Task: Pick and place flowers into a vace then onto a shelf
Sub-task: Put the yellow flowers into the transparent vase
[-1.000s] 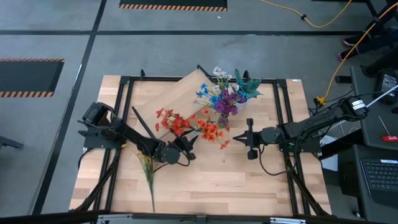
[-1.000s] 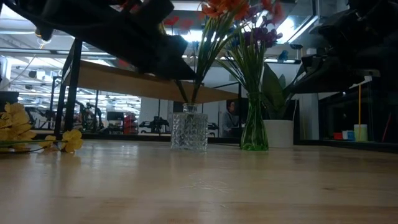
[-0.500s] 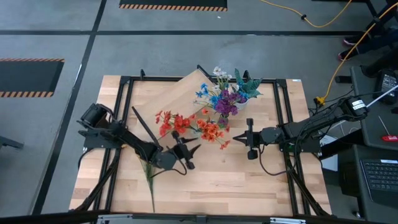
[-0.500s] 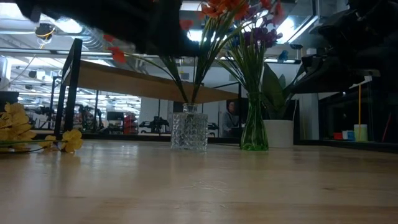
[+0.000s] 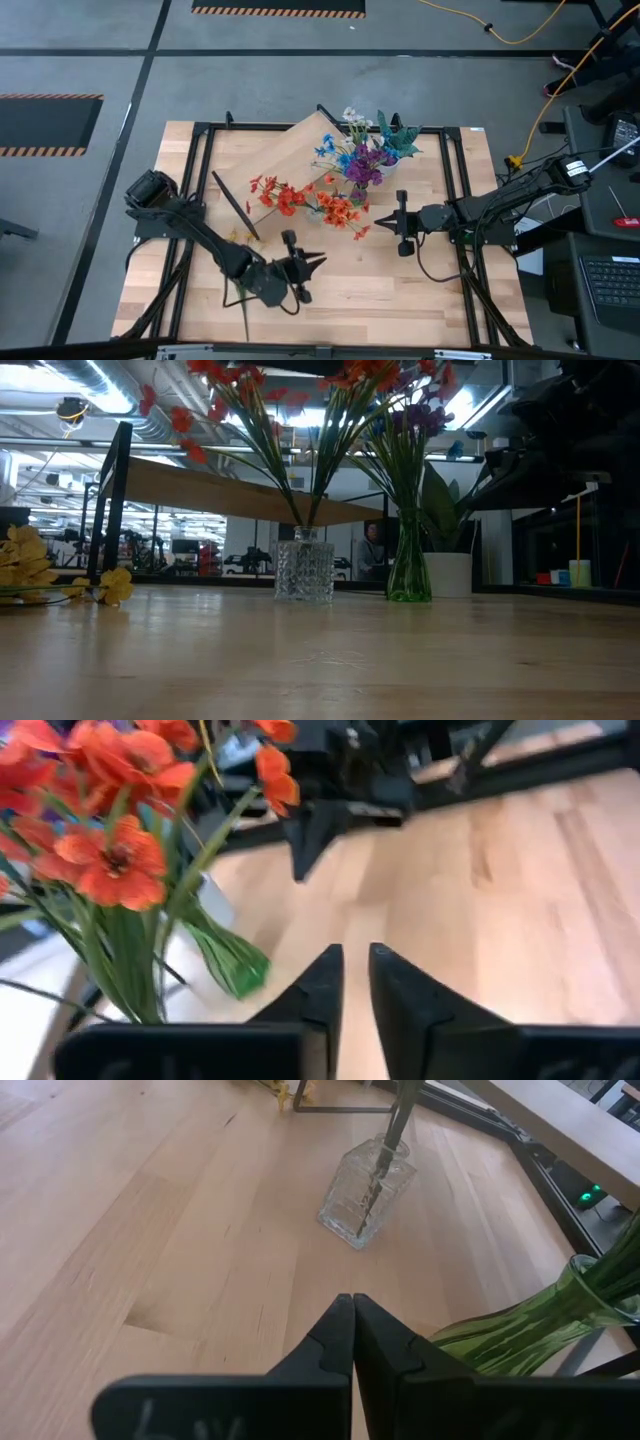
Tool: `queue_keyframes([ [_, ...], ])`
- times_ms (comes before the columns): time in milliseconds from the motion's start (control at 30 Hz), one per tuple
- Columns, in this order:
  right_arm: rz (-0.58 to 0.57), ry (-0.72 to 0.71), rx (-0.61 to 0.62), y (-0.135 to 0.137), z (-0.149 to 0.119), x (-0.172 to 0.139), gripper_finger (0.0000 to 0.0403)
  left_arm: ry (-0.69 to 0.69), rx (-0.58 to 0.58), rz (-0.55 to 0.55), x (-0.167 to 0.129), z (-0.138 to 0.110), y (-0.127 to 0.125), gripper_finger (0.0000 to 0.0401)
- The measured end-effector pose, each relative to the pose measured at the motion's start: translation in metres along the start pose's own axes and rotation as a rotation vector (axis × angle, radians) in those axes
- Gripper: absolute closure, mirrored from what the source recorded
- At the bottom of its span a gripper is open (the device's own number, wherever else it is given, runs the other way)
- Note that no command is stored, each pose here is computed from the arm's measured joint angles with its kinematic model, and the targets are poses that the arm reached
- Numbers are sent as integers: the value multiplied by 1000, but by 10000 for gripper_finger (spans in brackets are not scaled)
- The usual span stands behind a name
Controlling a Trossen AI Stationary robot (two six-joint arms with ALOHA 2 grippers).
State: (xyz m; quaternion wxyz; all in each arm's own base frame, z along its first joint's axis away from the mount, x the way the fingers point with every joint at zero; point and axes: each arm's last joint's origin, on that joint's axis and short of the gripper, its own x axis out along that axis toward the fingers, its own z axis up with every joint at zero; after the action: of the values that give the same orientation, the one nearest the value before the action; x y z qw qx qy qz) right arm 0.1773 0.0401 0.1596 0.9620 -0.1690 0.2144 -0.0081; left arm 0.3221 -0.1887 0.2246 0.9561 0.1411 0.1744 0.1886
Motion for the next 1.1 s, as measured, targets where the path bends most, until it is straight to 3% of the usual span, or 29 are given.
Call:
queue_keyframes([
  [133, 0, -1, 0, 0, 0, 0, 396, 132, -71, -60, -11, 11, -2, 394],
  [367, 0, 0, 7, 0, 0, 0, 396, 488, -346, -145, -24, 16, 9, 398],
  [700, 0, 0, -9, 0, 0, 0, 396, 1026, -666, -44, -49, -6, 16, 398],
  [933, 0, 0, -13, 0, 0, 0, 396, 1202, -889, 20, -76, -10, 1, 398],
  [1100, 0, 0, -36, 0, 0, 0, 396, 1222, -1003, 89, -97, -12, -10, 398],
])
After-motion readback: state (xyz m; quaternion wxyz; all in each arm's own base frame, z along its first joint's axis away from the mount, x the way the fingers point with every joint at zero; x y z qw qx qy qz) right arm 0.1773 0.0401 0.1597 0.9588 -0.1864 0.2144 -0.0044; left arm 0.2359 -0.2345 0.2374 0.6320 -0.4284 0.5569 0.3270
